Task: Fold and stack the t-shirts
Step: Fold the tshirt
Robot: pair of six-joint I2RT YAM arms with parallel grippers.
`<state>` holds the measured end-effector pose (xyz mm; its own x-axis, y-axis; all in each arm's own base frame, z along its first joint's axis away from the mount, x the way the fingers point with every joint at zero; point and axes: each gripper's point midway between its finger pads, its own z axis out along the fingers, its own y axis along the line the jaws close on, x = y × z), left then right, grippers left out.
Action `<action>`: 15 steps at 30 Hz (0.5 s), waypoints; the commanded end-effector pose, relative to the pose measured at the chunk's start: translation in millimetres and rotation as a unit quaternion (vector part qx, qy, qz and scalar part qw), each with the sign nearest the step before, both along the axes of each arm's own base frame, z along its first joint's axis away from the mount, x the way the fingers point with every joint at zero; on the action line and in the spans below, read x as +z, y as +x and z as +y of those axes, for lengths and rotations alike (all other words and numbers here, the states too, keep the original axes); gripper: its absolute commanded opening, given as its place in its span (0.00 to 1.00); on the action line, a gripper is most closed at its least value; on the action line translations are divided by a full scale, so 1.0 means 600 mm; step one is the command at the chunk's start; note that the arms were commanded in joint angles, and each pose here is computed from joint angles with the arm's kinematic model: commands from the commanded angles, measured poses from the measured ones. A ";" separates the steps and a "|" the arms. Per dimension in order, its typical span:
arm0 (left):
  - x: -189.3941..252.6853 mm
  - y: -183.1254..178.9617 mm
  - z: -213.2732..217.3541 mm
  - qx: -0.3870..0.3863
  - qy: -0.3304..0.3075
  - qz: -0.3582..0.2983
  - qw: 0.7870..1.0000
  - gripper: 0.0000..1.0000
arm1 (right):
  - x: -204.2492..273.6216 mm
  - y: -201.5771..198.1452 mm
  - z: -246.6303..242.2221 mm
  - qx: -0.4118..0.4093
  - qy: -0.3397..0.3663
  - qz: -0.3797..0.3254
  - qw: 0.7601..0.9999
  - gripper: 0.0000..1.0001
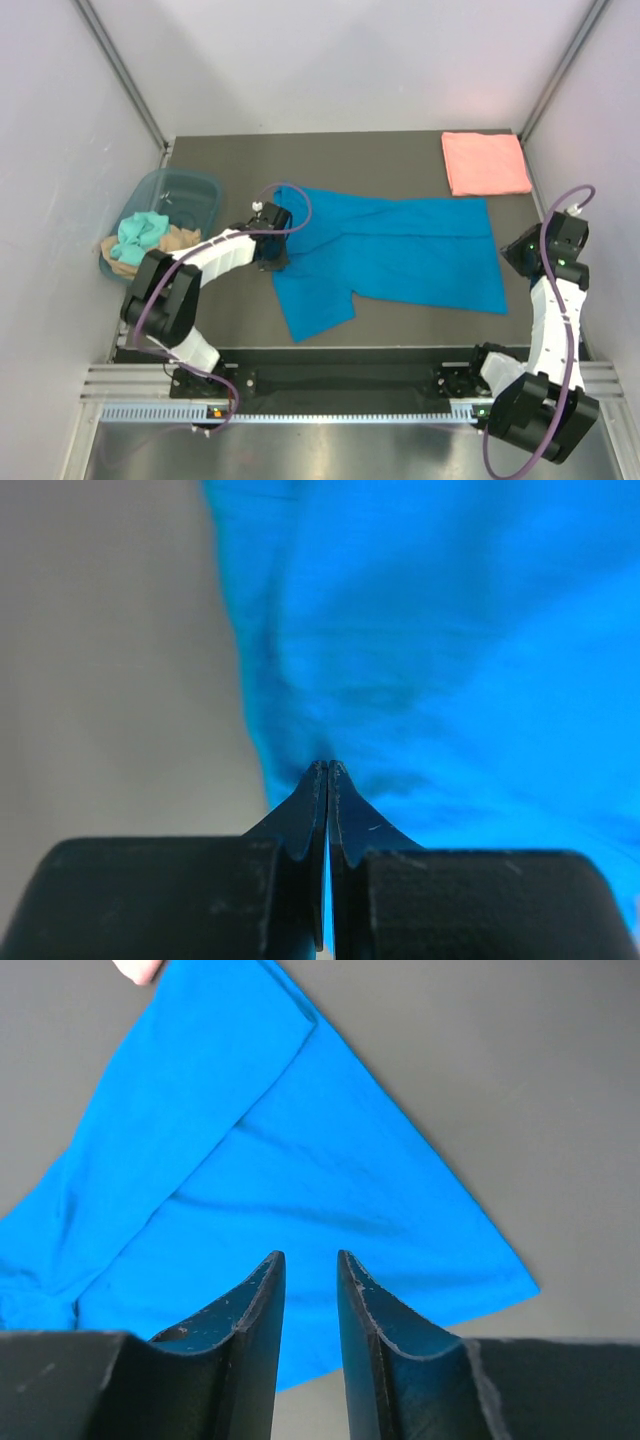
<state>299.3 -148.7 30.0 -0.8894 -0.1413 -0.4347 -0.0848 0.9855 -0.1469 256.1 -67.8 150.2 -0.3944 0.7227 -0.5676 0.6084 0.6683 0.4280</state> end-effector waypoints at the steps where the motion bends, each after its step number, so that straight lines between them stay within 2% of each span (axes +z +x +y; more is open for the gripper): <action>1: -0.025 -0.014 0.068 0.063 0.105 0.033 0.992 0.00 | 0.041 0.020 -0.010 0.010 -0.020 -0.027 0.999 0.29; 7: -0.068 -0.056 0.083 0.080 0.120 0.085 0.986 0.00 | 0.045 0.020 -0.019 -0.005 -0.020 -0.012 1.000 0.32; 15: -0.065 -0.099 0.137 0.127 0.170 0.088 0.973 0.00 | 0.057 0.010 -0.022 -0.014 -0.024 -0.005 1.000 0.34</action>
<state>300.1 -121.7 17.7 -0.8513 -0.2645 -0.4531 -0.2811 0.9592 -0.0318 261.4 -75.9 165.9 -0.3915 0.7170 -0.5768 0.6255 0.6671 0.4046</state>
